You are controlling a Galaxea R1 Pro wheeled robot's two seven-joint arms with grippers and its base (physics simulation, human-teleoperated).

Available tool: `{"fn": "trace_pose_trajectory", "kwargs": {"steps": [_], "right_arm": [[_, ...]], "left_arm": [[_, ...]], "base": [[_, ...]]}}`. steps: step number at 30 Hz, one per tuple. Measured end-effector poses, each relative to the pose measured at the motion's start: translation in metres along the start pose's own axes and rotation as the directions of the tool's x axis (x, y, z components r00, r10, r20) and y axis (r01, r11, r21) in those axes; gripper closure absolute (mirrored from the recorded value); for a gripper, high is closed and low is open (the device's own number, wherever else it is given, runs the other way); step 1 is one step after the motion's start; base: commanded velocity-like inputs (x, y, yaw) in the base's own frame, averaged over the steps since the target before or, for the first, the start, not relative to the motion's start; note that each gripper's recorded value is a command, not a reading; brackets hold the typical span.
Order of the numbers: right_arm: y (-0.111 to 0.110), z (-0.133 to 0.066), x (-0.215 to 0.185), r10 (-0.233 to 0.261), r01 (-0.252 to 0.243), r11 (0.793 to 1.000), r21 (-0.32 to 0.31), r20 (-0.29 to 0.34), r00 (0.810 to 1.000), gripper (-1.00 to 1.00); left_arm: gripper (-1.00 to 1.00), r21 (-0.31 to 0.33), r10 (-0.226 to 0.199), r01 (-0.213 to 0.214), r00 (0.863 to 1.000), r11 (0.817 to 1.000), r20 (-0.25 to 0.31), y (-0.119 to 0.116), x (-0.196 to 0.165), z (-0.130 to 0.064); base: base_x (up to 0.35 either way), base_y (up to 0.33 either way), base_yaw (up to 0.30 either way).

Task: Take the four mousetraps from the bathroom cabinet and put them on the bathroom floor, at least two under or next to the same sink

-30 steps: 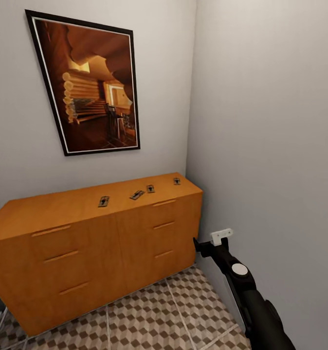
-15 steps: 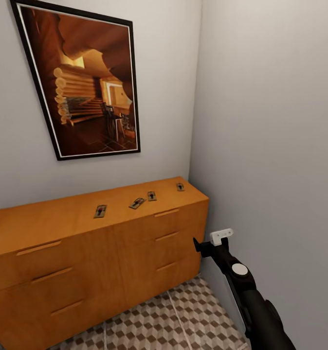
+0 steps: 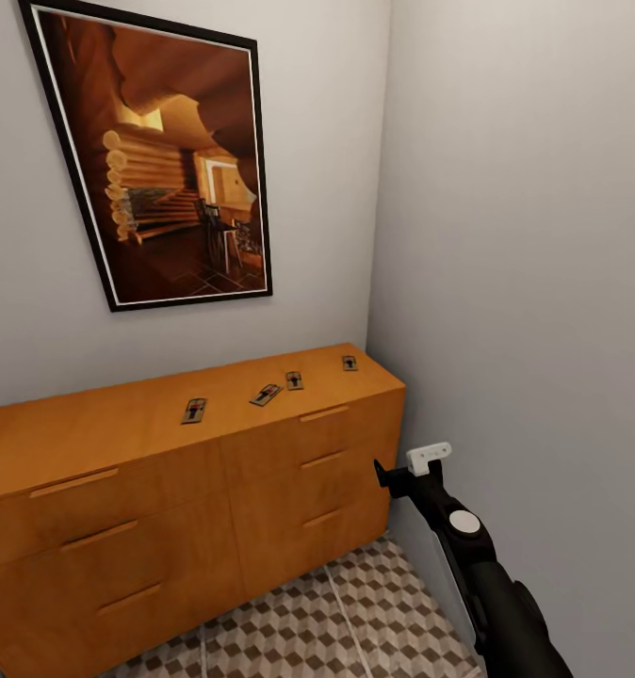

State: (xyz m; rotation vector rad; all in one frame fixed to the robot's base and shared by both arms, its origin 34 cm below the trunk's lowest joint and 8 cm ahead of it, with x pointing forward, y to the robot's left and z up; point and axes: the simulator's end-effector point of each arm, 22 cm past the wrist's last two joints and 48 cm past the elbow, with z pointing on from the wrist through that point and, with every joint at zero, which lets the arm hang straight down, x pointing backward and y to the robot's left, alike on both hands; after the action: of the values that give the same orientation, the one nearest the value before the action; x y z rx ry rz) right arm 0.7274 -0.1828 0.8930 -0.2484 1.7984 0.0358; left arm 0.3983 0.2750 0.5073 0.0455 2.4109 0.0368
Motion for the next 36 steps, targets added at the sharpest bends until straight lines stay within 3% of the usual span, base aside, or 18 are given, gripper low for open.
{"fn": "trace_pose_trajectory", "kwargs": {"steps": [12,24,36], "right_arm": [[-0.001,0.0,-0.002,0.001,-0.001,1.0,0.007,0.01,1.0,-1.0],[-0.024,-0.002,-0.006,0.004,-0.006,0.994,0.109,0.02,1.0,-1.0],[-0.035,0.002,-0.036,0.003,-0.013,0.989,0.146,0.068,0.998,-1.0]], "left_arm": [[-1.0,0.001,0.001,-0.001,1.0,1.0,-0.004,0.0,0.002,-0.001],[-1.0,0.006,0.007,-0.007,0.992,1.0,-0.126,-0.001,0.057,-0.017],[-1.0,0.012,0.019,-0.017,0.975,1.0,-0.223,-0.001,0.1,-0.034]], "base": [[0.0,0.0,0.0],[0.0,0.0,0.0],[0.0,0.0,0.0]]}}
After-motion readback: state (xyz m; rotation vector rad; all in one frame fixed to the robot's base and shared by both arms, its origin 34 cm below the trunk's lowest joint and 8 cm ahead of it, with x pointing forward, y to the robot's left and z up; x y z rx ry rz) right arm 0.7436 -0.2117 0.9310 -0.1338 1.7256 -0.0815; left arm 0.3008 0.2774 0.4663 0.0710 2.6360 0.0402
